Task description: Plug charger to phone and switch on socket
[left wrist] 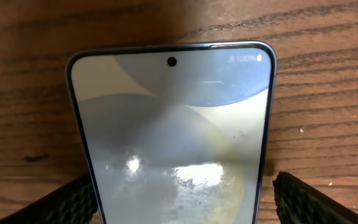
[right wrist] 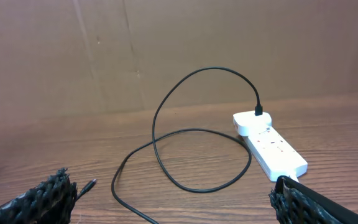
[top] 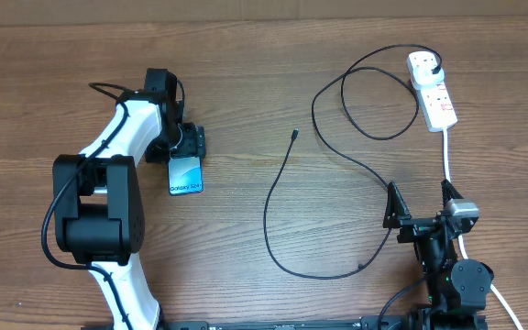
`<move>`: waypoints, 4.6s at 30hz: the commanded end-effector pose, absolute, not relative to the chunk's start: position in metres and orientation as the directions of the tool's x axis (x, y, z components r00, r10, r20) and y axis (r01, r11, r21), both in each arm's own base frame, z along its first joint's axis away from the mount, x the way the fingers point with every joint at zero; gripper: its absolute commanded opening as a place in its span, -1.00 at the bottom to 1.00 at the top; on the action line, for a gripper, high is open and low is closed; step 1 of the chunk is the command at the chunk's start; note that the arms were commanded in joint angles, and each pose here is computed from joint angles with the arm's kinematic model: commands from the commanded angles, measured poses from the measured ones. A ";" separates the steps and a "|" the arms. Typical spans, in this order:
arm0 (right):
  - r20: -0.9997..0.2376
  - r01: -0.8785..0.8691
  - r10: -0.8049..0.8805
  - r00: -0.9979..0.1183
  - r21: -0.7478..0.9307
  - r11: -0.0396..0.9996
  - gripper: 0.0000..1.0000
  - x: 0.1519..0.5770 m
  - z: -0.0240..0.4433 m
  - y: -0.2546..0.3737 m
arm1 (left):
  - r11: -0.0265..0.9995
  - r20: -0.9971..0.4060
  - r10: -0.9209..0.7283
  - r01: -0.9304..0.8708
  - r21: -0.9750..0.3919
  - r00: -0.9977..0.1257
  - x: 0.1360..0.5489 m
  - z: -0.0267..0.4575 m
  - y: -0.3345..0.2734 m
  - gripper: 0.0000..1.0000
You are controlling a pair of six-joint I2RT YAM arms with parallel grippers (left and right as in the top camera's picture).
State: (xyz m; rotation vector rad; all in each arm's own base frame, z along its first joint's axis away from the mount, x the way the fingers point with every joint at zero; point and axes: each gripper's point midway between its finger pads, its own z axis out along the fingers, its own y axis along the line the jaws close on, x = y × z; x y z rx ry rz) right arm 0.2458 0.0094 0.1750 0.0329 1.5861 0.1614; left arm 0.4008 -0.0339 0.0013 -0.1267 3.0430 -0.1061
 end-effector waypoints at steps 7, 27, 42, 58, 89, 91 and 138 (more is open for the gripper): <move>-0.992 -0.087 0.125 -0.023 0.126 0.988 1.00 0.246 0.173 0.011 | 0.999 0.033 0.000 -0.001 -0.034 -0.999 0.371 -0.029 -0.029 0.72; -0.992 -0.087 0.125 -0.023 0.126 0.988 1.00 0.246 0.173 0.011 | 0.999 0.040 0.002 0.001 -0.032 -0.999 0.368 -0.030 -0.029 0.48; -0.992 -0.087 0.125 -0.023 0.126 0.988 1.00 0.246 0.173 0.011 | 1.000 0.040 0.003 0.001 -0.031 -0.999 0.368 -0.030 -0.029 0.11; -0.992 -0.087 0.125 -0.023 0.126 0.988 1.00 0.246 0.173 0.011 | 1.000 0.040 0.003 0.001 -0.031 -0.999 0.368 -0.030 -0.029 -0.55; -0.992 -0.087 0.125 -0.023 0.126 0.988 1.00 0.246 0.173 0.011 | 1.000 0.040 -0.002 -0.003 -0.020 -0.999 0.375 -0.017 -0.025 0.79; -0.992 -0.087 0.125 -0.023 0.126 0.988 1.00 0.246 0.173 0.011 | 1.000 0.034 -0.003 -0.004 -0.014 -0.999 0.382 -0.005 -0.024 0.82; -0.992 -0.087 0.125 -0.023 0.126 0.988 0.99 0.246 0.173 0.011 | 0.997 0.014 0.037 0.036 -0.062 -0.999 0.405 0.071 -0.032 0.93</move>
